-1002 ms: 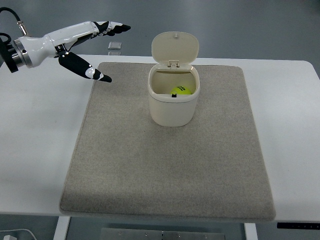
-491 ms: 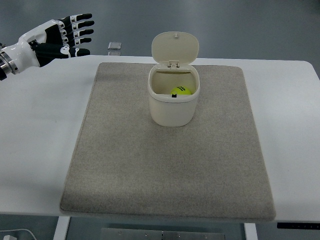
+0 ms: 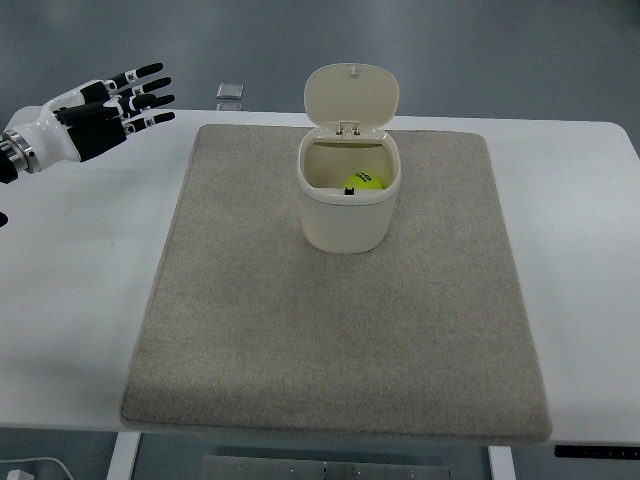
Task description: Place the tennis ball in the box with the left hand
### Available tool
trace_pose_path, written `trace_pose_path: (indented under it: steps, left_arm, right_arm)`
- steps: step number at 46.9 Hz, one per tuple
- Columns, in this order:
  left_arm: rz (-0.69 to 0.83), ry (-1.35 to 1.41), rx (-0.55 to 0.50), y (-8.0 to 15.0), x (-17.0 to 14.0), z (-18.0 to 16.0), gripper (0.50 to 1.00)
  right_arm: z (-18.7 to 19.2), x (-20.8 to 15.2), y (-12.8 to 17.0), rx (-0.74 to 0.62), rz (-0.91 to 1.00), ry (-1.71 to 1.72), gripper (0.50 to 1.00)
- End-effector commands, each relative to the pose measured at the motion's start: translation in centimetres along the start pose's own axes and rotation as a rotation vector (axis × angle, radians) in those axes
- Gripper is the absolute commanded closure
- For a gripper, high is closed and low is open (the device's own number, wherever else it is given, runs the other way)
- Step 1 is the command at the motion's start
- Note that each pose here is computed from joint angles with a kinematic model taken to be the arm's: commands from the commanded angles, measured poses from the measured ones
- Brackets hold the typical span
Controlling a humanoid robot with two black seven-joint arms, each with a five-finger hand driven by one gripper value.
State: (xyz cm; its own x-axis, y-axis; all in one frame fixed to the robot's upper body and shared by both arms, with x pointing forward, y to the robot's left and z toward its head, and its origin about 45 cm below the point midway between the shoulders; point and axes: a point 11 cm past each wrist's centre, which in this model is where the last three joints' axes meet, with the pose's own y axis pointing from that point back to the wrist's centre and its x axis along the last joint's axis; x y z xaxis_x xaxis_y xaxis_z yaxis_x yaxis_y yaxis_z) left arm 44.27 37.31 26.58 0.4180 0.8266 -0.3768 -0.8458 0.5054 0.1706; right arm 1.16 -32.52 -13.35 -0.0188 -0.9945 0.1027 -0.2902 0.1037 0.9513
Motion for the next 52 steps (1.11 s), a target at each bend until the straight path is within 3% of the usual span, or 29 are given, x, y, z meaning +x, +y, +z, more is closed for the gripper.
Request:
trace_pose_path:
  steps: [1, 12, 52]
  left_arm:
    - [-0.005, 0.038, -0.002, -0.3, -0.1, -0.6, 0.506]
    - [-0.005, 0.193, -0.007, -0.2, 0.0, -1.4, 0.506]
    - [-0.049, 0.225, -0.064, -1.0, -1.3, -0.2, 0.506]
  right_arm:
    - [0.0, 0.0, 0.0, 0.000, 0.000, 0.000, 0.562]
    - [0.0, 0.0, 0.0, 0.000, 0.000, 0.000, 0.562]
    - [0.0, -0.8, 0.0, 0.003, -0.026, -0.014, 0.562]
